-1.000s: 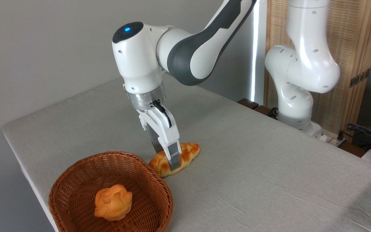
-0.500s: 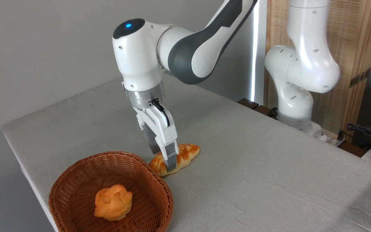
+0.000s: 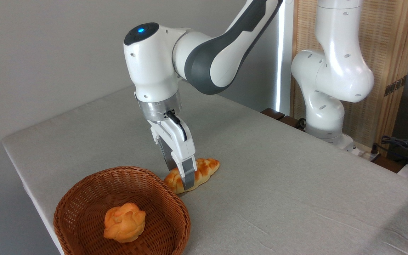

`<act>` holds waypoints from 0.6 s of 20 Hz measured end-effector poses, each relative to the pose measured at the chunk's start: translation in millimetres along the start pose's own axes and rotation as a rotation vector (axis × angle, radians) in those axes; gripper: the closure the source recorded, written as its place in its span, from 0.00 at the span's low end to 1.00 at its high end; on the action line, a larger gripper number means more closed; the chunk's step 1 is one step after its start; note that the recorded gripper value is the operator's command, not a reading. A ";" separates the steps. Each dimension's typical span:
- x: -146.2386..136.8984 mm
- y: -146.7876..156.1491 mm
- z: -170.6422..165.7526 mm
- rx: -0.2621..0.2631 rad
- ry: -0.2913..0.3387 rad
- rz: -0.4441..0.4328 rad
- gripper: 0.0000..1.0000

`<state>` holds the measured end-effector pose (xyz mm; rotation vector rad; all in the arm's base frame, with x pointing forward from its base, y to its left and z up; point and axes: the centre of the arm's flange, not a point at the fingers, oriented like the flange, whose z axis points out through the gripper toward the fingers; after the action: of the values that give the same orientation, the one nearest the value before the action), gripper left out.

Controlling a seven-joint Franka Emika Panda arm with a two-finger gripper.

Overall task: Put bread into the basket
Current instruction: 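Close the gripper around the middle of the braided roll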

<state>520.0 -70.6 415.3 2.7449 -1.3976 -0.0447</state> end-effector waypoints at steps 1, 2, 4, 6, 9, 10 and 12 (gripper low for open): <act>0.1 0.0 0.3 0.000 0.000 0.000 0.00; 0.1 0.0 1.2 -0.002 -0.002 0.000 0.00; -0.2 0.2 5.8 -0.009 -0.008 0.000 0.00; 0.9 1.2 15.6 -0.022 -0.022 0.003 0.12; 2.7 1.1 23.3 -0.032 -0.032 0.006 0.46; 2.8 1.1 22.9 -0.031 -0.031 0.008 0.52; 2.8 1.1 22.6 -0.031 -0.031 0.028 0.60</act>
<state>519.5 -74.4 392.9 2.7110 -1.4297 -0.1069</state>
